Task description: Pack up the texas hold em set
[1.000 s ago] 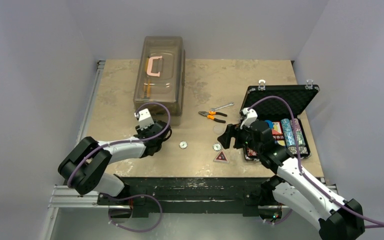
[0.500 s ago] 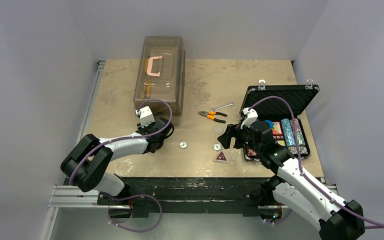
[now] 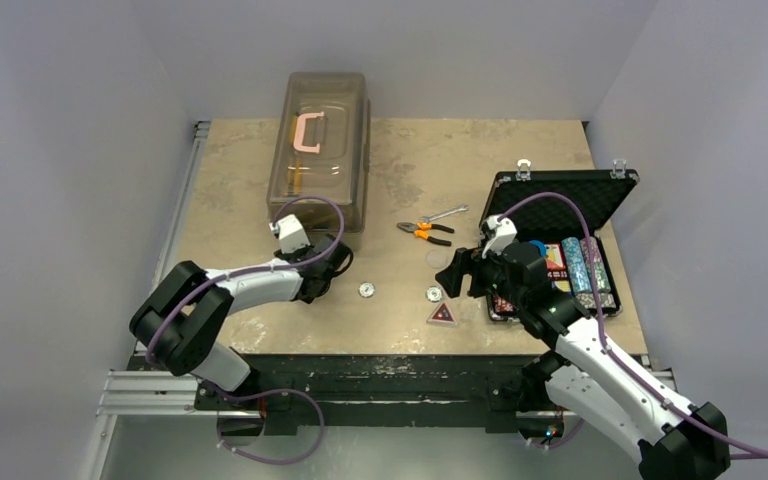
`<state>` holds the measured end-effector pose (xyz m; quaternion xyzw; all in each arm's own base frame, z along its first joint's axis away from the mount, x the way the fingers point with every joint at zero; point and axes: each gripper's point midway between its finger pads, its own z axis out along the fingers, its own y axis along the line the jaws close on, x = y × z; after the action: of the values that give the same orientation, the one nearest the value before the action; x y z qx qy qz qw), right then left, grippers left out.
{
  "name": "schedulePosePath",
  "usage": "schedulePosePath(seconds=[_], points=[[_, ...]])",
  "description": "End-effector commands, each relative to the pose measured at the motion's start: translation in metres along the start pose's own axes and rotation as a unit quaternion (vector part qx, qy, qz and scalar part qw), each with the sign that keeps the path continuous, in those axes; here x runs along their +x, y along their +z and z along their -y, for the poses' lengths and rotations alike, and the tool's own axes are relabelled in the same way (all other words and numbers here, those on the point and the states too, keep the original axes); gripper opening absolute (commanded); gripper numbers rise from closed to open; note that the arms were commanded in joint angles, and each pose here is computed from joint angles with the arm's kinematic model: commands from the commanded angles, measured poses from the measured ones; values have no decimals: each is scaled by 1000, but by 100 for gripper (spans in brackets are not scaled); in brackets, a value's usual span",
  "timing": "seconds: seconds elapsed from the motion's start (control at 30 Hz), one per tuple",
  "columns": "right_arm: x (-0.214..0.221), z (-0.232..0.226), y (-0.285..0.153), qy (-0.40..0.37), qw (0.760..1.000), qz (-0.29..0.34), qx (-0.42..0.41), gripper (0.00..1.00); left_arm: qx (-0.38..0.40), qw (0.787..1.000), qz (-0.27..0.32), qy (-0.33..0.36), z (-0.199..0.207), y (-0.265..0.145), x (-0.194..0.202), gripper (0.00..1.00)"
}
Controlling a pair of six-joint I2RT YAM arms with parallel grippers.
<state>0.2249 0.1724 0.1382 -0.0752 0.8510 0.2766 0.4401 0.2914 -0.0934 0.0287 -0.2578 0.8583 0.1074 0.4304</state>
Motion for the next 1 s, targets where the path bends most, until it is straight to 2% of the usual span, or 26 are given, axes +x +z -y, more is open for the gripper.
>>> schedulePosePath(seconds=[0.0, 0.4, 0.63, 0.8, 0.97], points=[[-7, -5, -2, -13, 1000, 18, -13, 83, -10, 999, -1, -38, 10, 2, -7, 36], [-7, -5, -2, -12, 1000, 18, -13, 83, -17, 999, 7, -43, 10, 2, -8, 20], [-6, -5, -2, -11, 1000, 16, -14, 83, -1, 1000, -9, -19, 12, -1, -4, 4], [-5, -6, -1, -12, 1000, 15, -16, 83, 99, 993, -64, -6, 36, -25, 8, 0], [-2, -6, 2, -10, 1000, 5, -19, 83, 244, 960, -135, 5, 69, -71, 26, 0]])
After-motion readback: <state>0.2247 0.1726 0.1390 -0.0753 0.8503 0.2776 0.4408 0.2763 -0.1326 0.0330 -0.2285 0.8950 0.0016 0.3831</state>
